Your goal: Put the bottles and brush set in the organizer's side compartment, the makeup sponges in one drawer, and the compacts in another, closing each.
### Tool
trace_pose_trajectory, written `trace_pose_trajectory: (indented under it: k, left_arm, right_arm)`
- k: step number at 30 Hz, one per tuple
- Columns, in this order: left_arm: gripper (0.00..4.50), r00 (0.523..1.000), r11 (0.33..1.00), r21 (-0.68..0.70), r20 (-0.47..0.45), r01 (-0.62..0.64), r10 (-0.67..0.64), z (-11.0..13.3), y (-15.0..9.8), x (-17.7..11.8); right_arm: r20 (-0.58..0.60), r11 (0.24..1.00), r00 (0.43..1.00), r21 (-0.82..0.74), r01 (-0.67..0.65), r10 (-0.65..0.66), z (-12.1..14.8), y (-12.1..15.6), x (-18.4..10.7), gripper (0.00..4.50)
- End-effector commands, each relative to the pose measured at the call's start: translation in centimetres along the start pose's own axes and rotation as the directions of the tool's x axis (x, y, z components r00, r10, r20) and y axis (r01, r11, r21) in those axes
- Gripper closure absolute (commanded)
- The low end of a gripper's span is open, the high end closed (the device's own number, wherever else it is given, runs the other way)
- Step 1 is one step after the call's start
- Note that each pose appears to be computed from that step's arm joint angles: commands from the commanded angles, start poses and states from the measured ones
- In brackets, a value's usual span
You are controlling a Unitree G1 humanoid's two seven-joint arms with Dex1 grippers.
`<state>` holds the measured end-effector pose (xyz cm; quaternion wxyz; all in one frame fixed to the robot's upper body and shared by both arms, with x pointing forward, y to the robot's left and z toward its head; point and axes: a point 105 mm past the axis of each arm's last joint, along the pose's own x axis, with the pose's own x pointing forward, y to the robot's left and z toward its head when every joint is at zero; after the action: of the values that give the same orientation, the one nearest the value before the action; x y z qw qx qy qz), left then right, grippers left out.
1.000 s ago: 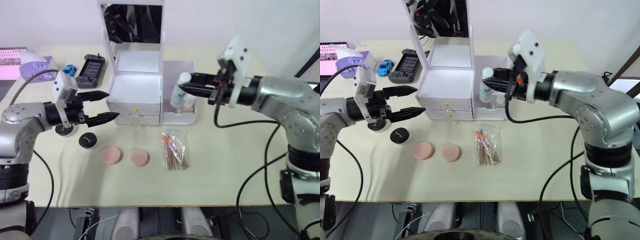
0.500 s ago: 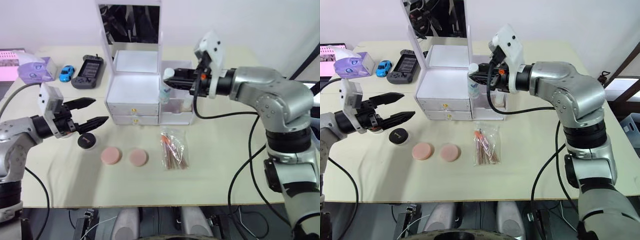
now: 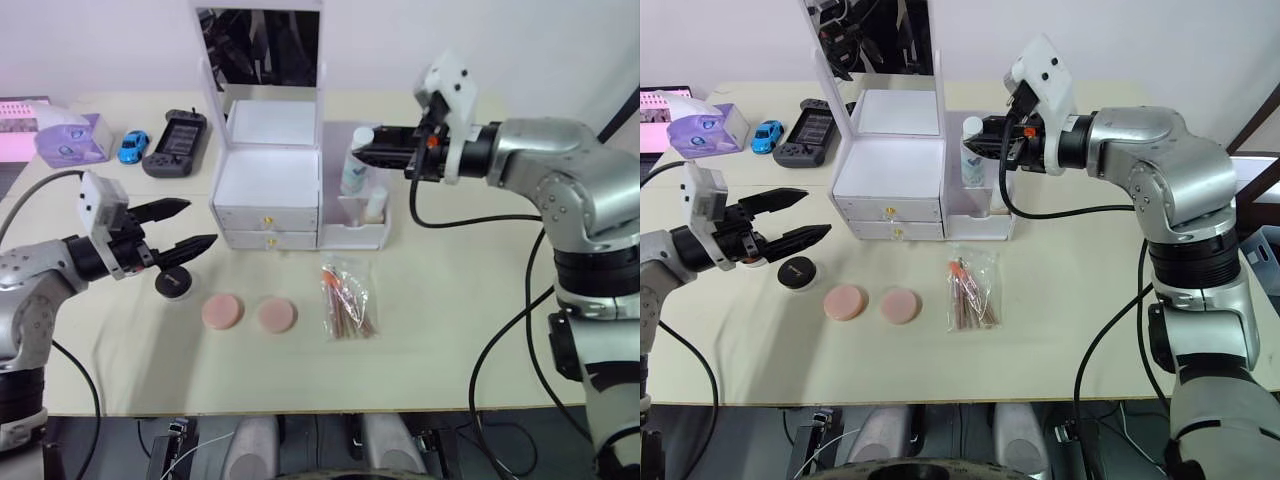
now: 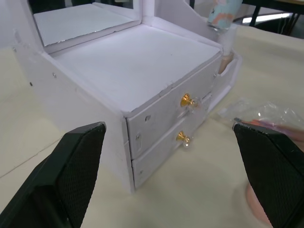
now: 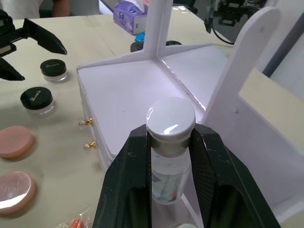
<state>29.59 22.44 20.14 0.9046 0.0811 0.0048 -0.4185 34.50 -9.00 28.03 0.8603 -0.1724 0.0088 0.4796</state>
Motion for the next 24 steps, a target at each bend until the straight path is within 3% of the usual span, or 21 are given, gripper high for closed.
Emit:
trace_pose_trajectory:
  k: [1,20,24]
  left_arm:
    - [0.0,0.998,0.998,0.058,0.061,0.018,-0.022,2.2,-0.3,0.4]
    - [0.0,0.998,0.997,0.071,0.052,0.028,-0.032,2.1,-0.7,0.5]
    - [0.0,0.998,0.997,0.073,0.047,0.035,-0.038,1.9,-0.7,0.6]
  right_arm:
    - [0.02,1.0,1.0,-0.006,0.011,-0.011,-0.5,0.2,0.9,3.89]
    - [-0.062,1.0,0.998,0.015,0.016,-0.015,-5.8,-0.5,3.9,3.89]
    - [-0.057,1.0,0.998,0.011,0.018,-0.017,-5.7,-0.7,3.9,2.02]
